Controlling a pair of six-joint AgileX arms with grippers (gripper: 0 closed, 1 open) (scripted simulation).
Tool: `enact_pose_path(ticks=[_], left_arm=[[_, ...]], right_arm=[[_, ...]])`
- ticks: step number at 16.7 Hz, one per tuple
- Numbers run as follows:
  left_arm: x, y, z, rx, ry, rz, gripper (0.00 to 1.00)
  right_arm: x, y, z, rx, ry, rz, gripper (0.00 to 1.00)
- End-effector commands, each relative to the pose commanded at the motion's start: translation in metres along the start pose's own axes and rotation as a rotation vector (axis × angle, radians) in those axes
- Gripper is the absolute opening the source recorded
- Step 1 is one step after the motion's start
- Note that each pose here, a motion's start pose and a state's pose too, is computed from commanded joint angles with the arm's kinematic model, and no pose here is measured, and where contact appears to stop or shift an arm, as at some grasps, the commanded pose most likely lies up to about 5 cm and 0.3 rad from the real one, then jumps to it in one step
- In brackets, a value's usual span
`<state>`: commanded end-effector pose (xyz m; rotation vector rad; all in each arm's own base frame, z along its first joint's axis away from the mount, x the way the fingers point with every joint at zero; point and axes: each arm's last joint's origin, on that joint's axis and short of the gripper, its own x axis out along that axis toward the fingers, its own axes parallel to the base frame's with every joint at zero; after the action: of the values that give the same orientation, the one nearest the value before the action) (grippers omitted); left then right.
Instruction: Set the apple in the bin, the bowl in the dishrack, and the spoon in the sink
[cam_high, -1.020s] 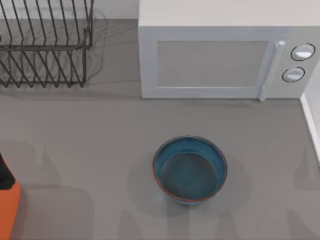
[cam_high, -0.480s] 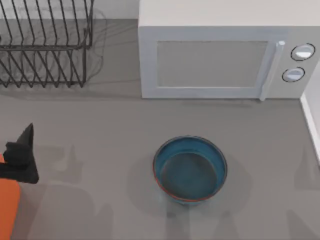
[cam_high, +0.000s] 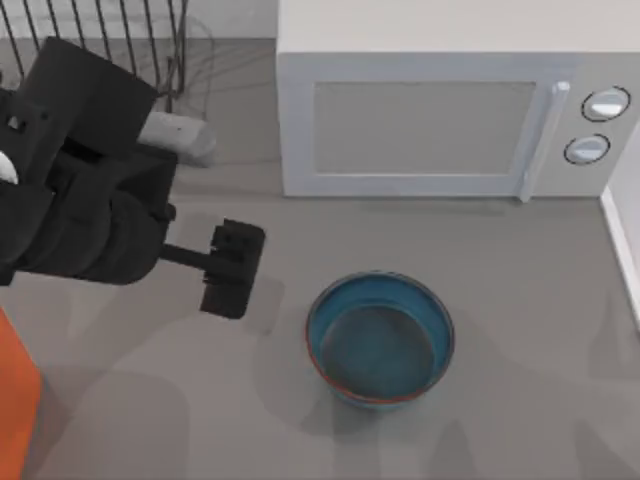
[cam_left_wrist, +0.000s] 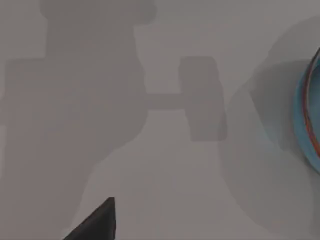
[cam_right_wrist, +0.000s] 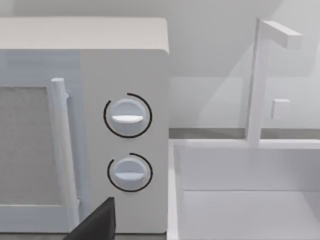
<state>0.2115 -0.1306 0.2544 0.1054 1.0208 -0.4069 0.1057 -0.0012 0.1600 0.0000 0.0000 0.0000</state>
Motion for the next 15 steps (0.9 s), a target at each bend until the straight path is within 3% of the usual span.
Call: enact_pose_path(ticks=[3, 7, 11, 15], left_arm=[[0.039, -0.046, 0.037, 0.013, 0.251, 0.005, 1.00], [0.084, -0.110, 0.068, -0.009, 0.471, 0.061, 1.00], [0.120, -0.162, 0.083, -0.080, 0.581, 0.141, 1.00], [0.132, -0.195, 0.095, -0.188, 0.585, 0.188, 1.00]], right_arm=[[0.000, 0.000, 0.000, 0.000, 0.000, 0.000, 1.00], [0.000, 0.000, 0.000, 0.000, 0.000, 0.000, 1.00], [0.000, 0.000, 0.000, 0.000, 0.000, 0.000, 1.00], [0.000, 0.000, 0.000, 0.000, 0.000, 0.000, 1.00]])
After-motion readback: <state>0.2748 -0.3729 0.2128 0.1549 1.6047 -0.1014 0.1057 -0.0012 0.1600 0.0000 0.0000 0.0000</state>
